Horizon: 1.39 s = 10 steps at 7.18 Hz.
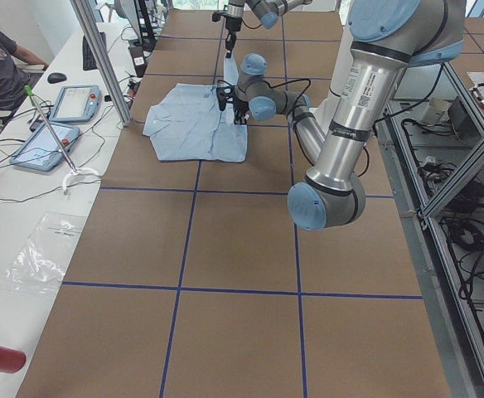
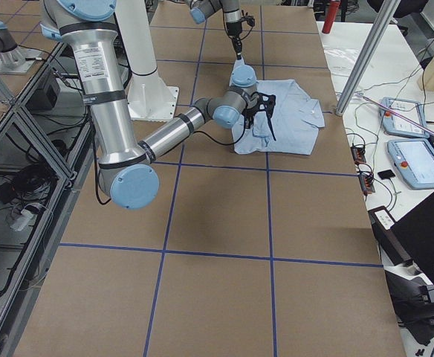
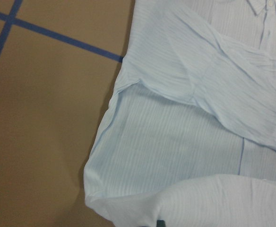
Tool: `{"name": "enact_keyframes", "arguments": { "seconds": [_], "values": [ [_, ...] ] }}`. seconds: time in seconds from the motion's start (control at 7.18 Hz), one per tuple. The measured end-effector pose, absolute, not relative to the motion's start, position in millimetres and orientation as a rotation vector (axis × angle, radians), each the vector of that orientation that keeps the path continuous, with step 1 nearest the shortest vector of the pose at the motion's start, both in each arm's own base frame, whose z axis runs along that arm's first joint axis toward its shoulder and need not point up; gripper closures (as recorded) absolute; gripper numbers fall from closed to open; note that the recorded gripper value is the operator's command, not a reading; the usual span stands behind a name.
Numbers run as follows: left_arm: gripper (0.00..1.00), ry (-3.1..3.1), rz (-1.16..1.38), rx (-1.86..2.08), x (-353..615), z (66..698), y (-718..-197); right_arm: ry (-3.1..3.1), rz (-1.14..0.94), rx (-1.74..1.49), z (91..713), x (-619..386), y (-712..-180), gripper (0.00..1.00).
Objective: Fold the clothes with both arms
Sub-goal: 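Lay the hem over the collar with both grippers, folding the shirt in half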
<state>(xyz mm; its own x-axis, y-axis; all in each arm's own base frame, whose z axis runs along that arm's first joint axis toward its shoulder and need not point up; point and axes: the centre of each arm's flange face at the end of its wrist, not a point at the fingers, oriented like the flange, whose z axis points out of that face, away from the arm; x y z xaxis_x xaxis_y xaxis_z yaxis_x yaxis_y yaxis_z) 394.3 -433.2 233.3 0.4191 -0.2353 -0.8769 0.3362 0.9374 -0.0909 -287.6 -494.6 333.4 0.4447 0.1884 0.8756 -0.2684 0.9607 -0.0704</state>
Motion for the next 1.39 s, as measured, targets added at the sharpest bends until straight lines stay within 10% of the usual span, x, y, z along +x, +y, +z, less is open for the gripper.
{"name": "enact_keyframes", "arguments": {
  "seconds": [1.39],
  "values": [
    [1.00, 1.128, -0.467, 0.202, 396, 269, -622, -0.998, 0.409, 0.065, 312, -323, -674, 1.00]
  ]
}}
